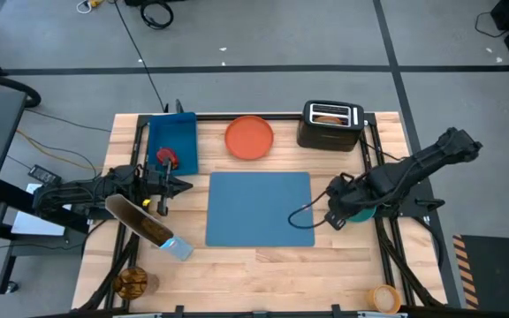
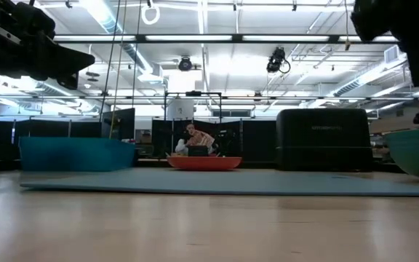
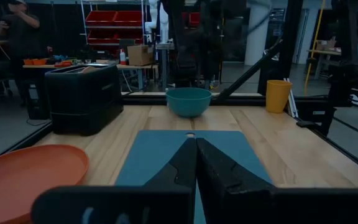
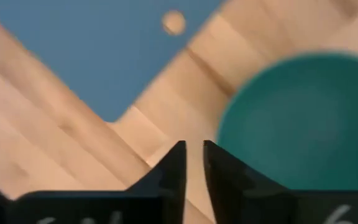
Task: Arrange a breakfast setting
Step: Put the green bowl on the blue table mat
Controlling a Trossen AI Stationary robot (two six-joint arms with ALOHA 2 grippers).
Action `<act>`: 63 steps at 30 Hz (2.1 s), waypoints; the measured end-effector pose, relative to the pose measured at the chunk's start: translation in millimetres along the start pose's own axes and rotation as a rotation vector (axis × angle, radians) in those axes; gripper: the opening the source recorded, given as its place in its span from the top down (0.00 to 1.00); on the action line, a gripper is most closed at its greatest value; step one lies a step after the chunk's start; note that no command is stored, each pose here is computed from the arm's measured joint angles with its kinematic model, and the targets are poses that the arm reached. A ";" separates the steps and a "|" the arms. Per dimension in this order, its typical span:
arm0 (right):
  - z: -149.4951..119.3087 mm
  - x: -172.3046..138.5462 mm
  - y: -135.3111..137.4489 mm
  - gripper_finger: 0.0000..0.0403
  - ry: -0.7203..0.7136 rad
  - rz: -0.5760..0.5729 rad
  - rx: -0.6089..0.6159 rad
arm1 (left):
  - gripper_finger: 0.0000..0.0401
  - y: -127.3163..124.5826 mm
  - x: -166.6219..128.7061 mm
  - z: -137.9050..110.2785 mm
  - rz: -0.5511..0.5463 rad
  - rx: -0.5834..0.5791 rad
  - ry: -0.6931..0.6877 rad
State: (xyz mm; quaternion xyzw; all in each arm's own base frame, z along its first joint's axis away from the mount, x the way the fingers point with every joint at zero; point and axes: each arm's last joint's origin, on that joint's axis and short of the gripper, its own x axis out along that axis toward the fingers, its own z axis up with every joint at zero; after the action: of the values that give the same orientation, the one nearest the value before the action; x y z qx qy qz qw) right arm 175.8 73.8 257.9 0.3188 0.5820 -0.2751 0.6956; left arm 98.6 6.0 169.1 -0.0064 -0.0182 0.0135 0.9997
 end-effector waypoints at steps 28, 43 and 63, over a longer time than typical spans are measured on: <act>-7.8 84.0 6.1 0.75 0.050 -0.271 0.082 | 0.97 0.0 0.0 0.0 0.000 0.000 0.000; 3.6 45.5 22.7 0.97 -0.053 -0.195 -0.067 | 0.97 0.0 0.0 -0.1 0.000 0.000 0.000; 93.6 59.2 156.5 0.97 -0.178 0.010 -1.260 | 0.97 0.0 0.0 -0.1 0.000 0.000 0.000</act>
State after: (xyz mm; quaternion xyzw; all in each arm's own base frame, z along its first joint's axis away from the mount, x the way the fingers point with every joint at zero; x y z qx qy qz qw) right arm 363.3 102.6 230.0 -0.1728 0.5709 0.0978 0.7966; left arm 98.6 6.0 169.0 -0.0064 -0.0181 0.0136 0.9997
